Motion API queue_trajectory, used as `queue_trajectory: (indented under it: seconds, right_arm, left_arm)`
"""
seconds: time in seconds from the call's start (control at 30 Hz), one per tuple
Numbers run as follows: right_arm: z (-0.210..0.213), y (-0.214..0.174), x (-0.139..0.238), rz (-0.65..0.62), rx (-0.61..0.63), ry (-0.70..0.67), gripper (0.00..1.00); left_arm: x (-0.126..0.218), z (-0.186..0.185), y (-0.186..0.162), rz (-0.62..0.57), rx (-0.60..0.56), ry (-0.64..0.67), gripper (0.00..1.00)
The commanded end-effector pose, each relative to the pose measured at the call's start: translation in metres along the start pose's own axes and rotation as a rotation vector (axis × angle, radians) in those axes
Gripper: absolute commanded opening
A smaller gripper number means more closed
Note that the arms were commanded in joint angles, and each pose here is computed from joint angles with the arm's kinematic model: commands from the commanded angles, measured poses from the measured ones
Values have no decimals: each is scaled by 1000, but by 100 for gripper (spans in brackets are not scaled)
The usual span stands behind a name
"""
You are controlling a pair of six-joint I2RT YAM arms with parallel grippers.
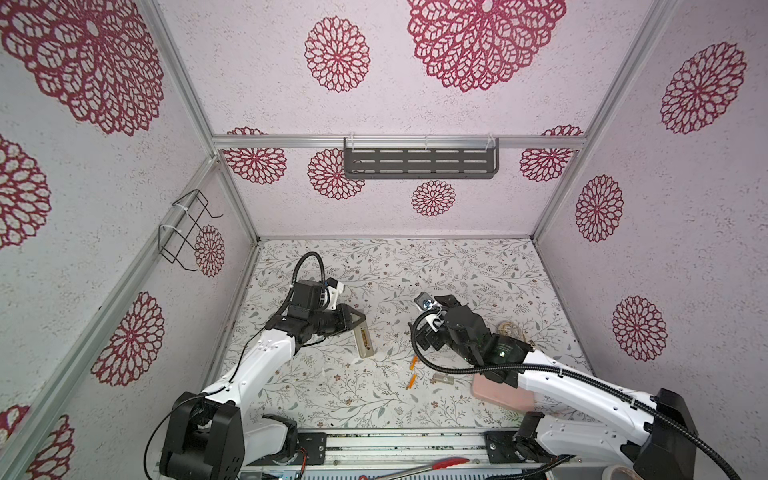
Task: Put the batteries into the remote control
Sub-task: 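Lift the right gripper off the remote and move it over the orange batteries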
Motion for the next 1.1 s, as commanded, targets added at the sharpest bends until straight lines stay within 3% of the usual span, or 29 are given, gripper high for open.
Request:
queue_trajectory:
  seconds: [0.0, 0.27, 0.73, 1.07]
  right_arm:
    - [-2, -28, 11, 152, -230, 4, 99]
    - [22, -49, -6, 259, -392, 66, 95]
    - [73, -66, -57, 415, -415, 165, 63]
    - [91, -83, -70, 452, -459, 182, 59]
  left_arm:
    - [0, 12, 4, -70, 24, 33, 0]
    - [-8, 7, -6, -121, 18, -35, 0]
    - [1, 12, -24, -158, -7, -86, 0]
    - [8, 0, -28, -193, -45, -163, 0]
Point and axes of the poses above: each gripper's point midway between its finger pads, its own x axis back along the fingers, its own z axis along the line the jaws close on, y = z × x, the point moved 2 cm from there along x, back along the fingers, and after that the axes turned 13 degrees about x, right-handed, at the moved point
